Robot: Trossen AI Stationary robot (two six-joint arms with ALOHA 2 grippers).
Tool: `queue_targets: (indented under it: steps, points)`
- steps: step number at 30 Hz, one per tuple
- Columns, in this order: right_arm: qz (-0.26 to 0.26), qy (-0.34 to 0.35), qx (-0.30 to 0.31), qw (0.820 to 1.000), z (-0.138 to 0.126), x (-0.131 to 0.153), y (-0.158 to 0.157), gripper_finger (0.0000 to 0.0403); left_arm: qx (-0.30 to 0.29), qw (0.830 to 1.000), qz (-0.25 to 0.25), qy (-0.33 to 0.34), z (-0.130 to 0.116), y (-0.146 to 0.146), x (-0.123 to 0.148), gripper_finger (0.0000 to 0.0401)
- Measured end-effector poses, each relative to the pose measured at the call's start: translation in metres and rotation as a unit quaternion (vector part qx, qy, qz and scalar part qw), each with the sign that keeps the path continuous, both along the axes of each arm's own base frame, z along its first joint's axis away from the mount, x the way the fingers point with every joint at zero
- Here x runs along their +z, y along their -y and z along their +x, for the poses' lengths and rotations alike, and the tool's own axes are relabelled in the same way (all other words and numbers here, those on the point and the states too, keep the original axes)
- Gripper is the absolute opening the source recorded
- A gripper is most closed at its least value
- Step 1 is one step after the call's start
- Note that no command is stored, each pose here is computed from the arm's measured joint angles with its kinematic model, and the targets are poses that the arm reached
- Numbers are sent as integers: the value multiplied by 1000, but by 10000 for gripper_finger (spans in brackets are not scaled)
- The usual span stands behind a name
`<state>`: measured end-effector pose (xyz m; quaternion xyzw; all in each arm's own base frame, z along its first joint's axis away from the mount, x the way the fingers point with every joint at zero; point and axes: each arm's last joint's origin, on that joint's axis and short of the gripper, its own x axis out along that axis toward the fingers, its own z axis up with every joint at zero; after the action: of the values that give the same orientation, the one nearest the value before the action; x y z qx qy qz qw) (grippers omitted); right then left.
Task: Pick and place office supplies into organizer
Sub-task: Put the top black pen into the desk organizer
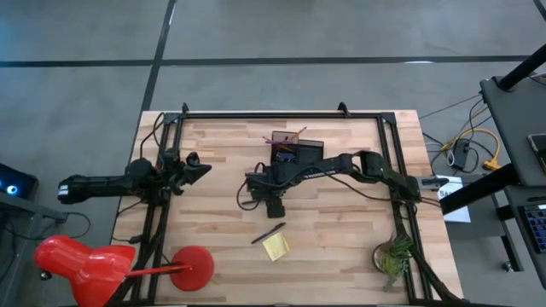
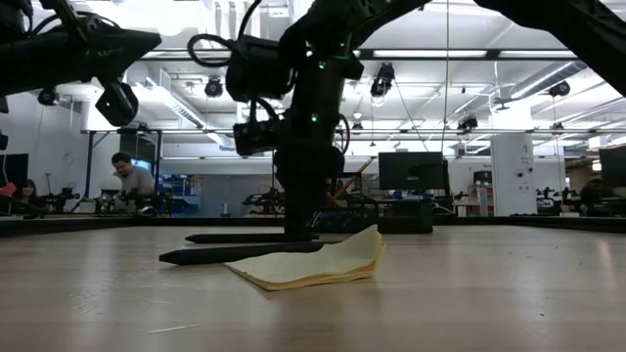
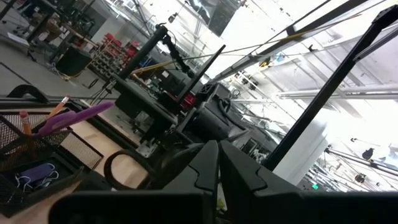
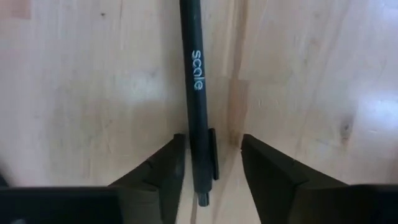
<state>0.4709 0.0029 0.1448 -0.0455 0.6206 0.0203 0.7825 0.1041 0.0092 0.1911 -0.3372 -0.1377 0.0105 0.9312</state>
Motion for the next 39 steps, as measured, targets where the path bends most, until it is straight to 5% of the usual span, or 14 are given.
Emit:
queue_targets:
  steps: [14,18,22,30,32,35,37,39]
  points:
    - [-19,-31,61,997,-12,-16,-8,30,0,1000,0,1,0,0,0,0]
    - [-65,-56,106,991,-12,-6,-11,16,0,1000,0,1,0,0,0,0]
    - [-102,-61,127,985,-8,18,-8,13,0,1000,0,1,0,0,0,0]
    - [-253,-51,113,960,-15,116,-6,5,0,1000,0,1,0,0,0,0]
    - [-242,-36,83,966,-18,134,-4,6,0,1000,0,1,0,0,0,0]
    - [-132,6,7,991,-18,147,3,7,0,1000,0,0,0,0,0,0]
    - [-56,16,-62,996,-13,137,11,8,0,1000,0,1,0,0,0,0]
    - [-33,10,-104,994,-4,117,17,14,0,1000,0,1,0,0,0,0]
